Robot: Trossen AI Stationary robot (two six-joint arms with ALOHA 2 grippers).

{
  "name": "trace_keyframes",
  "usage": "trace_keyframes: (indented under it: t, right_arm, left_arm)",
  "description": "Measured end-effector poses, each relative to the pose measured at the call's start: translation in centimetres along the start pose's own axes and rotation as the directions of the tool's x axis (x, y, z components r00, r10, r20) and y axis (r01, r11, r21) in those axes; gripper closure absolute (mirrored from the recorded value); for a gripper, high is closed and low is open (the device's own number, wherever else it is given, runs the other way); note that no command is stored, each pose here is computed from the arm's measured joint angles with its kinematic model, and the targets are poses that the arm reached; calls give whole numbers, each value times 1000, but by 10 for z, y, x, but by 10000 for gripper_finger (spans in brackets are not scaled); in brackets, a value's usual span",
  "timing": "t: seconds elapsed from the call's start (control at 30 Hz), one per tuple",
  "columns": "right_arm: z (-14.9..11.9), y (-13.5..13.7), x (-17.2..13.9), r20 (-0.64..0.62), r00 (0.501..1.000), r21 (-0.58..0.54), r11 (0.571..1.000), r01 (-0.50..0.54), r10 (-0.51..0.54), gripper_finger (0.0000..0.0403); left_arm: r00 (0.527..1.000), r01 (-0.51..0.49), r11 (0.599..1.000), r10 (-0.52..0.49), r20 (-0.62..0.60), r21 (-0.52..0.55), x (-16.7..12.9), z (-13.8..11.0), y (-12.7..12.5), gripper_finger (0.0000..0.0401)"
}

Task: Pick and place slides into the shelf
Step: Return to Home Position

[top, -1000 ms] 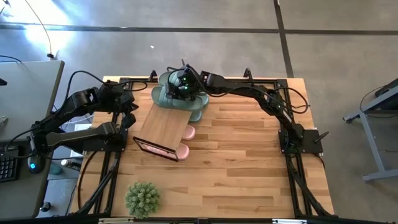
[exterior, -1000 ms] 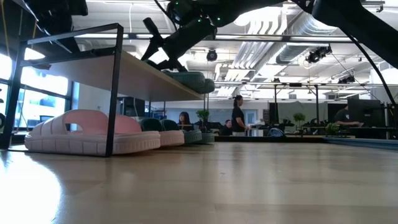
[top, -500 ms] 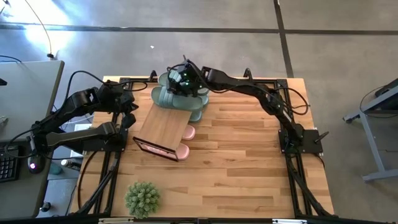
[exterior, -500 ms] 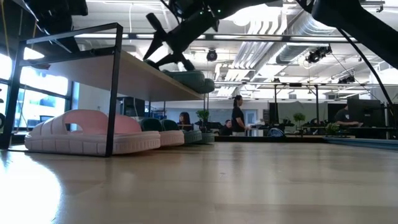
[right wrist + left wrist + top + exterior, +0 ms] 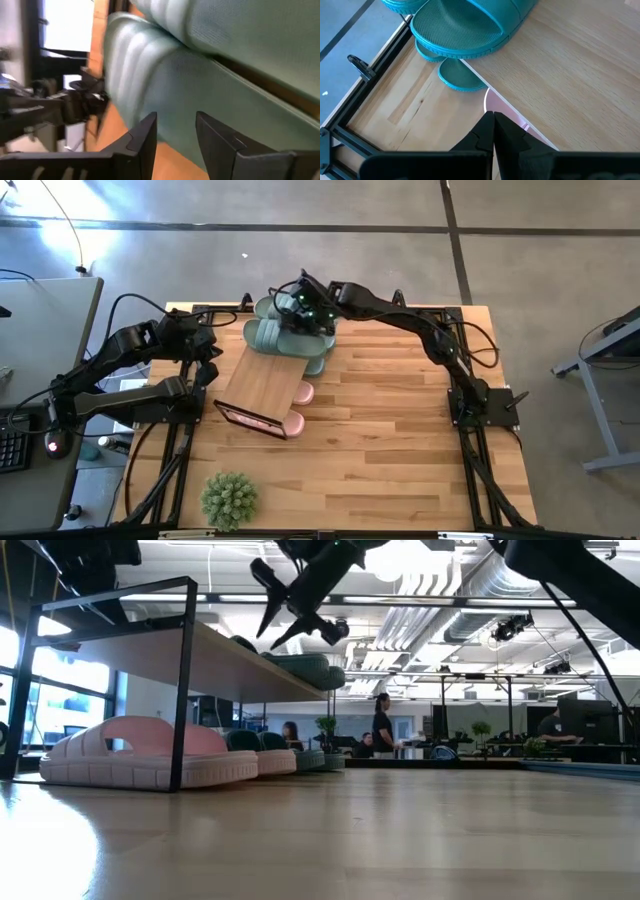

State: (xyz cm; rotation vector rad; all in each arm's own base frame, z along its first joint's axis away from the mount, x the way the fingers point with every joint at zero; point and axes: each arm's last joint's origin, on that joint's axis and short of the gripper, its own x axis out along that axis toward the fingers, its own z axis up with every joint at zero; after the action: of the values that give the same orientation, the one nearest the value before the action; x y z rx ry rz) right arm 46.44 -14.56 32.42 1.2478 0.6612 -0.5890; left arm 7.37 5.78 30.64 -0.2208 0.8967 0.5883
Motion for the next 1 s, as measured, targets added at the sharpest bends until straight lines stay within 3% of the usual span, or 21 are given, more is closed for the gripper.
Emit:
trace_keyframes:
  t: [0.23, 0.4, 0.6, 0.77, 1.0]
  right_arm:
    - [-10, 1, -24, -35, 998, -48, 998, 46, -48, 277]
    - [-19, 8, -64, -17, 999, -115, 993, 32, -34, 277]
    - [-45, 8, -123, 30, 993, -248, 962, 118, -114, 277]
    - [-76, 5, -167, 84, 978, -457, 864, 209, -191, 277]
    - [-120, 0, -233, 242, 952, -642, 704, 303, -188, 299]
  left_arm:
    - [1000, 0, 1000, 0, 0, 0, 0, 0, 0, 400]
    - [1000, 0, 1000, 0, 0, 0, 0, 0, 0, 400]
    - [1000, 0, 1000, 0, 0, 0, 0, 0, 0, 400]
    - [1000, 0, 1000, 0, 0, 1, 0, 0, 0, 400]
    - [1000, 0, 1000, 0, 0, 0, 0, 0, 0, 400]
